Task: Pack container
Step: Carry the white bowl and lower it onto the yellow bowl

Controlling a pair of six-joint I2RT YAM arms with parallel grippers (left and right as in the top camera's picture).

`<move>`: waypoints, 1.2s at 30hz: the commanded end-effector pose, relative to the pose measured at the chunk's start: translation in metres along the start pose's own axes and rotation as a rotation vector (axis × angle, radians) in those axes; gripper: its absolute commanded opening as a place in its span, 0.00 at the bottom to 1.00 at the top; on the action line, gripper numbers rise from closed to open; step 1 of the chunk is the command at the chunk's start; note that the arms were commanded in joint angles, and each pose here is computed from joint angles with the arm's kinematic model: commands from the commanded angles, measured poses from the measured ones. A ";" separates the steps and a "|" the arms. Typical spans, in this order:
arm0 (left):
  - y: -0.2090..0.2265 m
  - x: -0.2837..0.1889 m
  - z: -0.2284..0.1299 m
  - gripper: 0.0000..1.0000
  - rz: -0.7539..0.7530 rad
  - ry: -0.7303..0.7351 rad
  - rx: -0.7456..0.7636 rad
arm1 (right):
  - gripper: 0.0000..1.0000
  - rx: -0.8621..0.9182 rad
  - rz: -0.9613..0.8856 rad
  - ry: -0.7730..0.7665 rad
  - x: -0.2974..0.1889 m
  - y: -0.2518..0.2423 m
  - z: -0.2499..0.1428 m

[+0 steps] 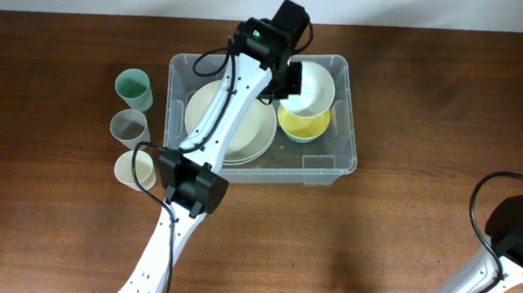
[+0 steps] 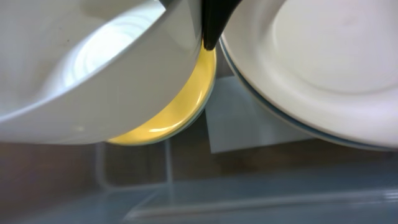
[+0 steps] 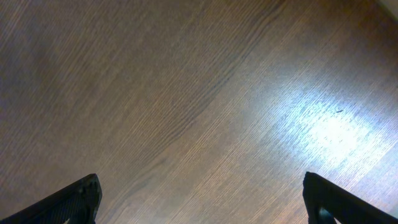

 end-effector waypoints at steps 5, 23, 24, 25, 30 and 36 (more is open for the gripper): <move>-0.002 0.040 -0.011 0.01 -0.044 0.110 0.007 | 0.99 0.009 -0.021 0.007 0.007 -0.003 0.002; -0.011 0.048 -0.012 0.27 -0.116 0.119 0.050 | 0.99 0.009 -0.021 0.007 0.007 -0.003 0.002; -0.011 0.047 -0.011 0.27 -0.122 0.113 0.052 | 0.99 0.009 -0.021 0.007 0.007 -0.003 0.002; -0.011 0.045 -0.010 0.27 -0.131 0.105 0.061 | 0.99 0.009 -0.021 0.007 0.007 -0.003 0.002; -0.014 0.029 -0.004 0.27 -0.146 0.052 0.080 | 0.99 0.009 -0.021 0.007 0.007 -0.003 0.002; -0.014 0.015 -0.001 0.27 -0.150 0.011 0.095 | 0.99 0.009 -0.021 0.007 0.007 -0.003 0.002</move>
Point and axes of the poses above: each gripper's point midway between its finger pads, its own x axis out along the fingers, its own y axis along the line the jaws close on, z = x × y, the point moved 8 cm from there along -x, back along the fingers, and after that the axes turned 15 degrees about x, right-handed, at the moved point
